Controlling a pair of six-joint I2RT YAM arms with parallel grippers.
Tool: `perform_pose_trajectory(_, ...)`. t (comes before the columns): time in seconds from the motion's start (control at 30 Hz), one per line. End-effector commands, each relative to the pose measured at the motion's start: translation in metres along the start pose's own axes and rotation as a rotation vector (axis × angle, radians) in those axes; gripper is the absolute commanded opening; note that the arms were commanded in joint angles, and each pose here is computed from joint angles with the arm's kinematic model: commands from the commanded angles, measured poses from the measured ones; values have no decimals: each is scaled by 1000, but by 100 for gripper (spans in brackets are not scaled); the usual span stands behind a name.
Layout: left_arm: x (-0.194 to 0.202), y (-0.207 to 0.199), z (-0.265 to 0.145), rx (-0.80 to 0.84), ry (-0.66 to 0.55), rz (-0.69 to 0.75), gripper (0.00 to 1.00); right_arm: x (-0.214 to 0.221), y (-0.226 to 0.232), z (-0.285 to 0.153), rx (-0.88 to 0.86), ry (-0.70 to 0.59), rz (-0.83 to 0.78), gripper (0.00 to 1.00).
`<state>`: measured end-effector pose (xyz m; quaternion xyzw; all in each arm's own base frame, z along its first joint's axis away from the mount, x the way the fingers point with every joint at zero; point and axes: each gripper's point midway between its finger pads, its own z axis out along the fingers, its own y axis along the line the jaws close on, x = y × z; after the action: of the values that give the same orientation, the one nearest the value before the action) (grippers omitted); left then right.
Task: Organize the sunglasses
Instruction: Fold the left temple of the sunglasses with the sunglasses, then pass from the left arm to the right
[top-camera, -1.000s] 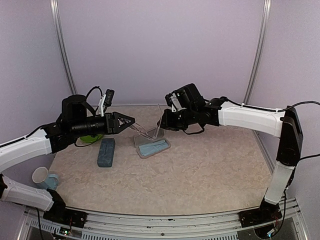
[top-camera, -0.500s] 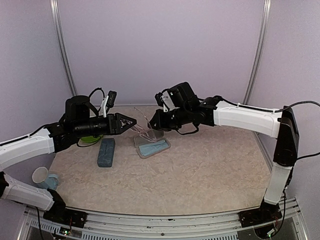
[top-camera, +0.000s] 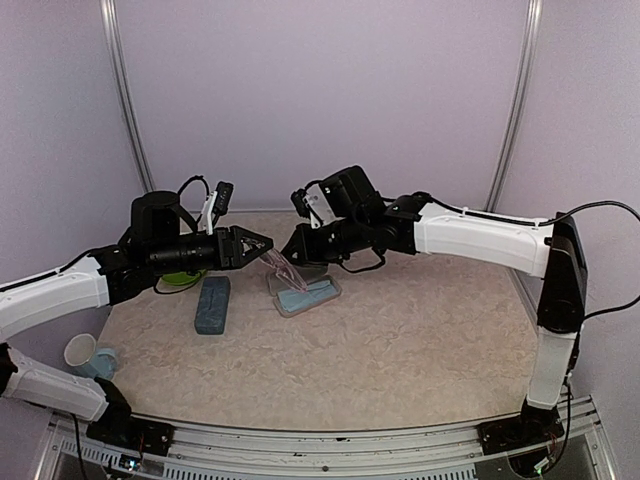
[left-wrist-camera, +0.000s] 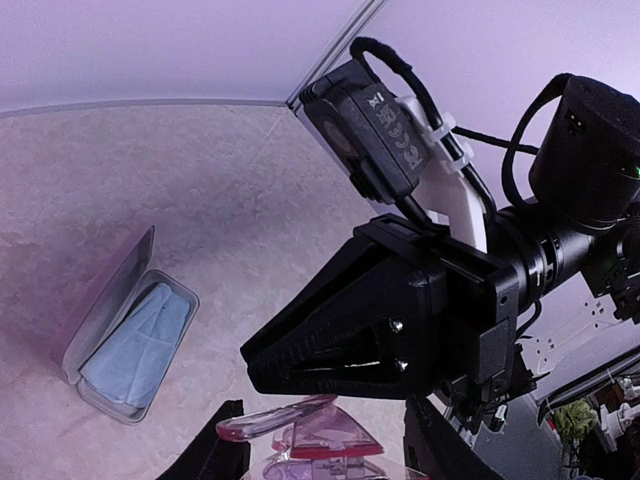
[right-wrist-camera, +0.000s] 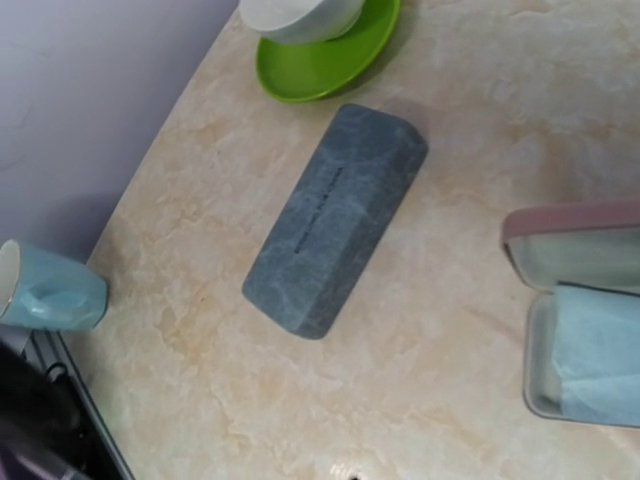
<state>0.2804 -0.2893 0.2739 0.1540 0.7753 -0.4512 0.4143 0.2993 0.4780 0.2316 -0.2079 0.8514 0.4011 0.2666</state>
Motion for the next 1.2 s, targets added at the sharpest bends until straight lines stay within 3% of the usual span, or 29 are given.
perform_pose_trajectory(0.0,-15,-10,-4,24,-58,28,50,7,20,1,-56,35,-47,13)
perform_pose_trajectory(0.23,-14,-11,-3,37,-57,27,50,9,21,-8,-48,53,-103,14)
perform_pose_trajectory(0.37,-12,-16,-4,64,-46,45,50,1,-7,-24,61,33,-85,17)
perform_pose_trajectory(0.57,-8,-25,-6,112,-32,99,50,-5,-45,-60,53,42,-72,23)
perform_pose_trajectory(0.7,-9,-36,-9,180,-34,138,50,-5,-36,-87,-88,44,-126,29)
perform_pose_trajectory(0.93,-14,-56,-15,288,-40,186,51,5,26,-128,-452,24,-220,37)
perform_pose_trajectory(1.17,-17,-75,-20,393,-29,198,48,20,48,-135,-608,117,-183,43)
